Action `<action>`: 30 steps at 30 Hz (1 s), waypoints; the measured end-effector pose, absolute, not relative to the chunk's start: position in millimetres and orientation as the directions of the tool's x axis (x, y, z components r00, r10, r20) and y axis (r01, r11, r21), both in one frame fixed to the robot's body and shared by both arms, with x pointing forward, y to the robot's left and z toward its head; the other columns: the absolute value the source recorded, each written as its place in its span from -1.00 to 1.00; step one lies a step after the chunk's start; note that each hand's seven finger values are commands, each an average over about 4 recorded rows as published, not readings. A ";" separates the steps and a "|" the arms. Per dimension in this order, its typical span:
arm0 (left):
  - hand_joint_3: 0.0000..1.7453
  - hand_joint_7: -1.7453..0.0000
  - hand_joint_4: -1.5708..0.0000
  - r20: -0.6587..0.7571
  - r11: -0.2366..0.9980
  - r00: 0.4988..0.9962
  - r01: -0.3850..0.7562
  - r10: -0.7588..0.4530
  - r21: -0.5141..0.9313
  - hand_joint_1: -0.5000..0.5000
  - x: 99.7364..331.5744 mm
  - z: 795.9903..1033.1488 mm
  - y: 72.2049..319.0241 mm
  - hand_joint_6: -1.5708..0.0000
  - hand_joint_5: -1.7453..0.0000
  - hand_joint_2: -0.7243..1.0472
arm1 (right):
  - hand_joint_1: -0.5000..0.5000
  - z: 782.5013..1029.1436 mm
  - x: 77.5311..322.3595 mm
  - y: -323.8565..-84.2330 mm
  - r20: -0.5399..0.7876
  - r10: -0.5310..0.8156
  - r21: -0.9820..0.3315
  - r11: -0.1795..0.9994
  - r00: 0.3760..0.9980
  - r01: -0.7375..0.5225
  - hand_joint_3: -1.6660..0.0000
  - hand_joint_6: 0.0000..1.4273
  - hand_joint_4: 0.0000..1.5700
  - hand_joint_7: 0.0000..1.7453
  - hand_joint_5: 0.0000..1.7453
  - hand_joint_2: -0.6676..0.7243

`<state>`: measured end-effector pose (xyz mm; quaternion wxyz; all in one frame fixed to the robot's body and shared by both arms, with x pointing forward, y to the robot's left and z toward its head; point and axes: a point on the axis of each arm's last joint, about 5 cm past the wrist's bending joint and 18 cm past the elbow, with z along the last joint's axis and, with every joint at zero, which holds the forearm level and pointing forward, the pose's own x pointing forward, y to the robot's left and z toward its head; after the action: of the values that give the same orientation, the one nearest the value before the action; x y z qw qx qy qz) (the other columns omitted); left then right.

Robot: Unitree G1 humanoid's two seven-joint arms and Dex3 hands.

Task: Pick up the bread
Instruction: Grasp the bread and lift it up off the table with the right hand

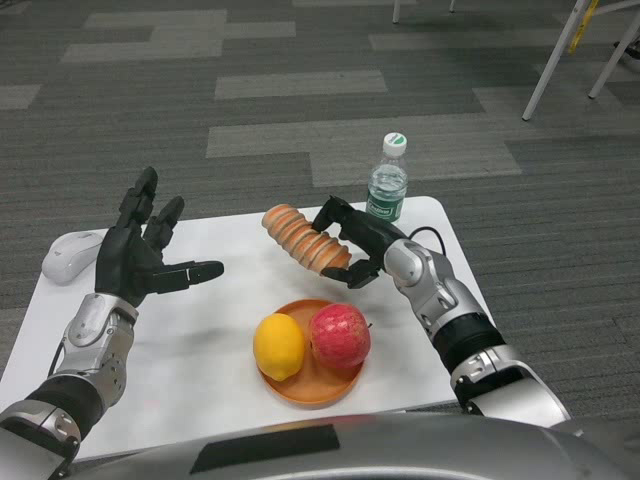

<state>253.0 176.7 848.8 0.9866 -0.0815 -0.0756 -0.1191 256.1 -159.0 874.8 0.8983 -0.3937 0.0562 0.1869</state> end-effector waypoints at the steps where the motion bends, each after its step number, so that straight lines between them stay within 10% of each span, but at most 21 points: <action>1: -0.95 1.00 1.00 0.169 0.958 0.960 0.247 -0.223 -0.142 1.00 253.2 848.9 176.7 1.00 0.53 0.40 | -0.67 875.1 255.1 -160.2 -0.240 0.288 -0.677 0.635 0.927 -0.372 -0.05 -0.88 -1.00 0.76 0.22 -0.93; 17: -0.98 1.00 1.00 0.178 0.957 0.958 0.251 -0.225 -0.142 1.00 255.8 851.2 175.5 1.00 0.53 0.40 | -0.69 864.5 234.1 -182.7 0.012 0.316 -0.229 0.925 0.949 -0.305 -0.05 -0.69 -1.00 0.60 0.11 -0.91; 30: -0.95 1.00 1.00 0.201 0.953 0.952 0.263 -0.231 -0.149 1.00 257.5 854.6 172.8 1.00 0.53 0.40 | -0.69 861.0 214.4 -194.4 0.228 0.295 -0.151 0.952 0.928 -0.266 0.17 -0.49 -0.94 0.60 0.11 -0.91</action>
<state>257.5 172.8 854.6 0.9840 -0.0873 -0.0911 -0.1257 214.4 -194.4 861.0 0.9800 -0.0589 -0.1247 0.1431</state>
